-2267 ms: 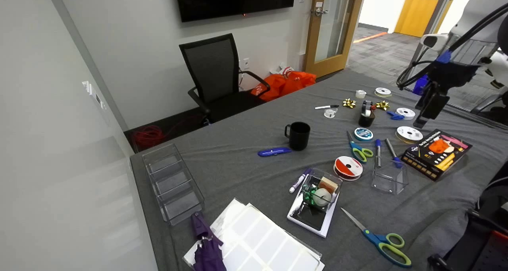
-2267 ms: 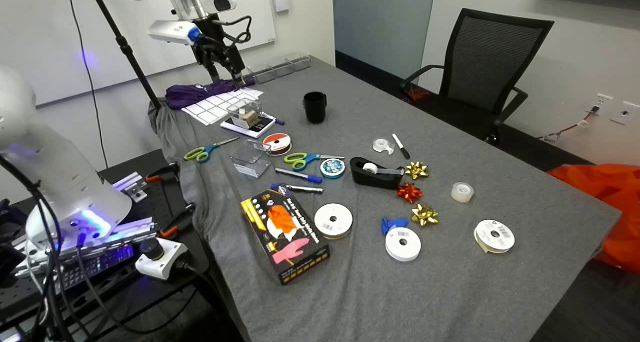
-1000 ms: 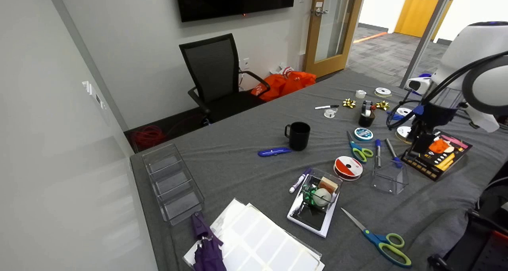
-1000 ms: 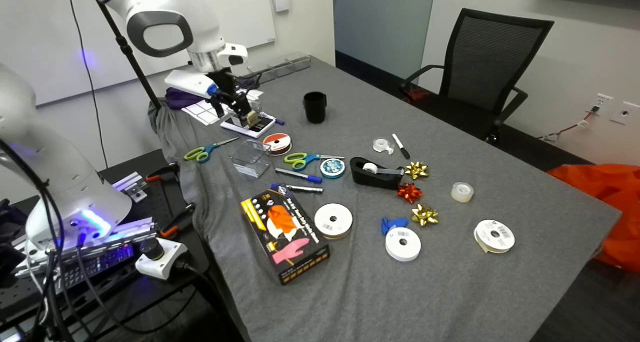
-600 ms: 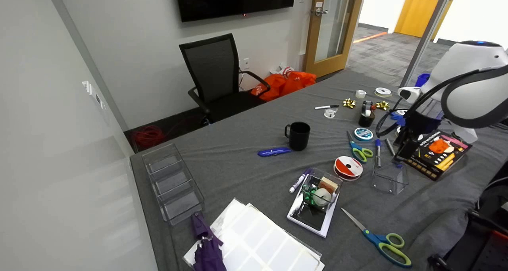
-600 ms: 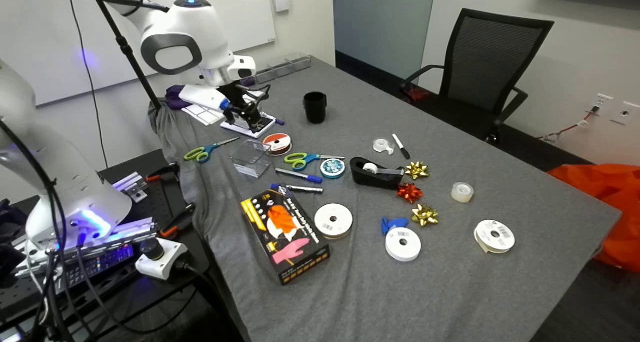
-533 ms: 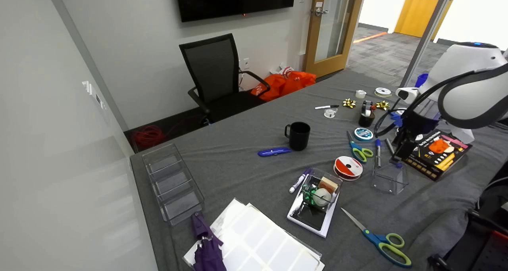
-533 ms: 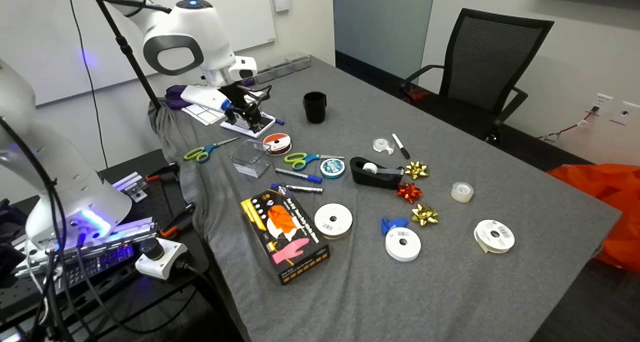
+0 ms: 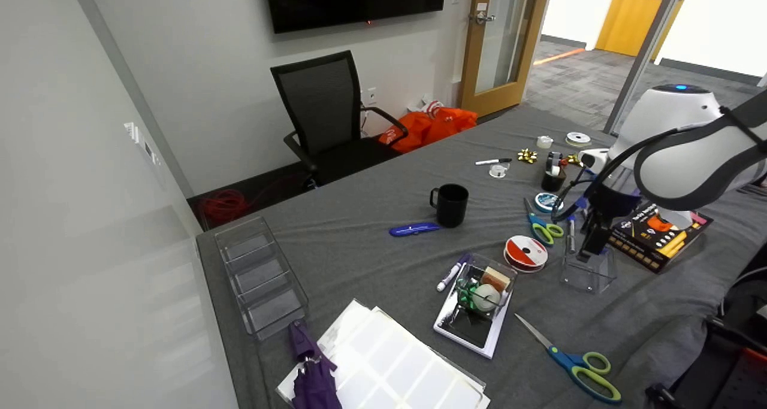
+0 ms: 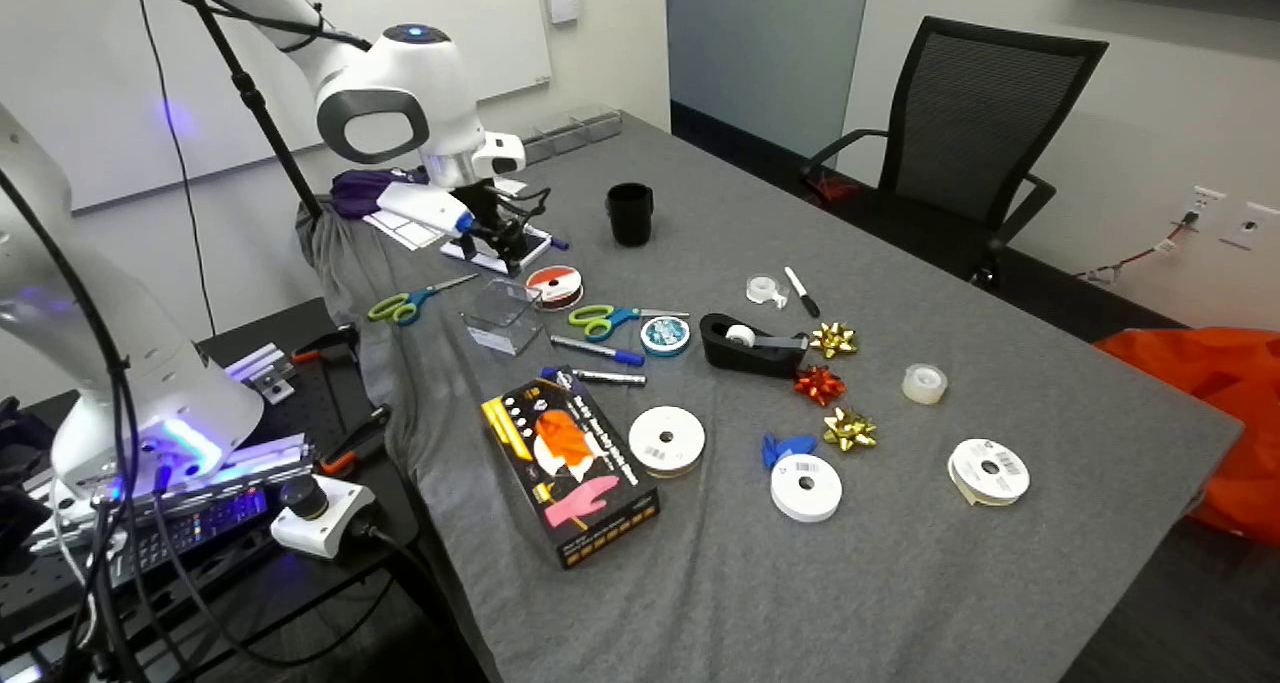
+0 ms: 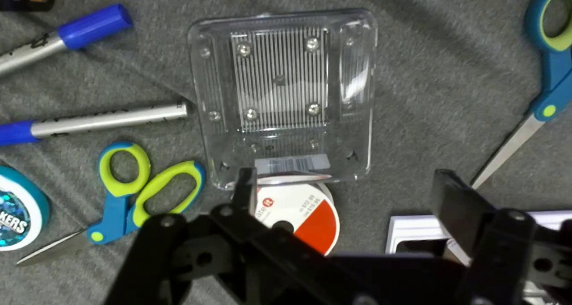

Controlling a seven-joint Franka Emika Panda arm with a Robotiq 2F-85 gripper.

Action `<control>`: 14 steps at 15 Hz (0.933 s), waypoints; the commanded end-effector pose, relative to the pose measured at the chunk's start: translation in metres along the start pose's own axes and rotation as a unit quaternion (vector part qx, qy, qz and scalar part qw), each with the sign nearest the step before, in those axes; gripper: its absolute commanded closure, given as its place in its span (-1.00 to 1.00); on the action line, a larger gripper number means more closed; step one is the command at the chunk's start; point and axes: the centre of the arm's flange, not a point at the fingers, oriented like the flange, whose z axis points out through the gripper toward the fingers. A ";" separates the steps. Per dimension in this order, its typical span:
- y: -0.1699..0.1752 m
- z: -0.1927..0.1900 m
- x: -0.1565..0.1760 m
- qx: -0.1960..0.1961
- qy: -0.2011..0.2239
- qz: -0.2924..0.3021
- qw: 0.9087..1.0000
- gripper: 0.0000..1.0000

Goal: Pick up the empty clear case and move it forward

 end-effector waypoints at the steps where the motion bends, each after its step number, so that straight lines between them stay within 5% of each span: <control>1: -0.003 0.020 -0.008 0.000 -0.024 -0.016 1.000 -1.00; 14: 0.019 0.037 -0.024 -0.020 -0.045 -0.055 0.997 -1.00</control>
